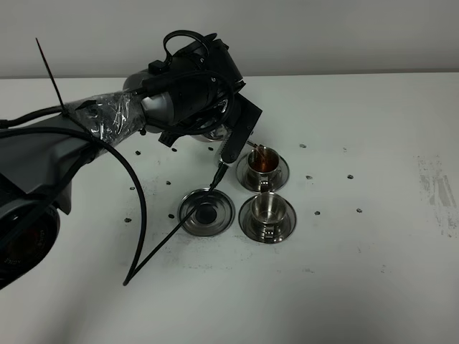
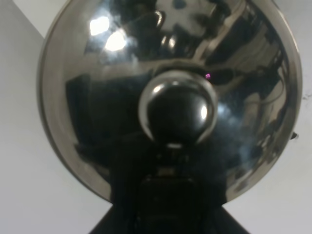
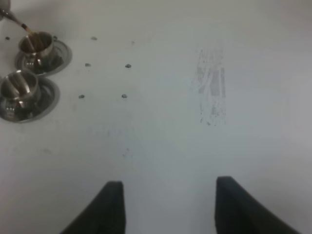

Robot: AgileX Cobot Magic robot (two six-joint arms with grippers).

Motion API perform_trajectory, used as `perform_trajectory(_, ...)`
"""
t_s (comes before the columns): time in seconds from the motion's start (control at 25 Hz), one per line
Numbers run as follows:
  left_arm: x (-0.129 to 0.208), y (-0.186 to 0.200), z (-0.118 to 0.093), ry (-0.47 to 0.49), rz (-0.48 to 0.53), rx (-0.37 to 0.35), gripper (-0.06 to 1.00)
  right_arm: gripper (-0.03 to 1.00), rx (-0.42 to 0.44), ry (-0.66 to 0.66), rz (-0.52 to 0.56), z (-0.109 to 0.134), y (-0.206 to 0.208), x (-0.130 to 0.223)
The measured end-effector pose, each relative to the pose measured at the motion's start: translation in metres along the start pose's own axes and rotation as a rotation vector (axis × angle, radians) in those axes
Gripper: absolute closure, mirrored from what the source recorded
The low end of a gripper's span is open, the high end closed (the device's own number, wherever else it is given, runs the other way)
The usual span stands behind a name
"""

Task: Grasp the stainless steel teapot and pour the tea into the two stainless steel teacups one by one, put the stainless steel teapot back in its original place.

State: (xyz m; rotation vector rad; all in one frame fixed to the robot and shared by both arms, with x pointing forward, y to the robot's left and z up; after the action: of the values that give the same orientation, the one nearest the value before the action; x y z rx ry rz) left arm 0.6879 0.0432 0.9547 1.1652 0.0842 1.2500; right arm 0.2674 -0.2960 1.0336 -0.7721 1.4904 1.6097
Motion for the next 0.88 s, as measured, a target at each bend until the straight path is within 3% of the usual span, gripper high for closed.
perform_trajectory(0.88, -0.0026, 0.0071, 0.0076, -0.085, 0.062, -0.044, 0.74, 0.53, 0.000, 0.000, 0.000, 0.0000, 0.0000, 0.0000)
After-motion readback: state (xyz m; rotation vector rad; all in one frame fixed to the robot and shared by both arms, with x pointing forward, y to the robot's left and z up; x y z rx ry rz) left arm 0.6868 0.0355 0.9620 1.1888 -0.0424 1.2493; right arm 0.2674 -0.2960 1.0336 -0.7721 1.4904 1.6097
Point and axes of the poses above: a point on each arm's last joint axis where the gripper is mounted, y pointing back along that axis away from the gripper, z along the wrist's bending axis when the last joint is at zero, x = y × z, the point moved 4 cm from there along -y, pointing out along that axis toward the gripper, and after that the axes turned 7 degrees about -y, right-handed, at the moved point
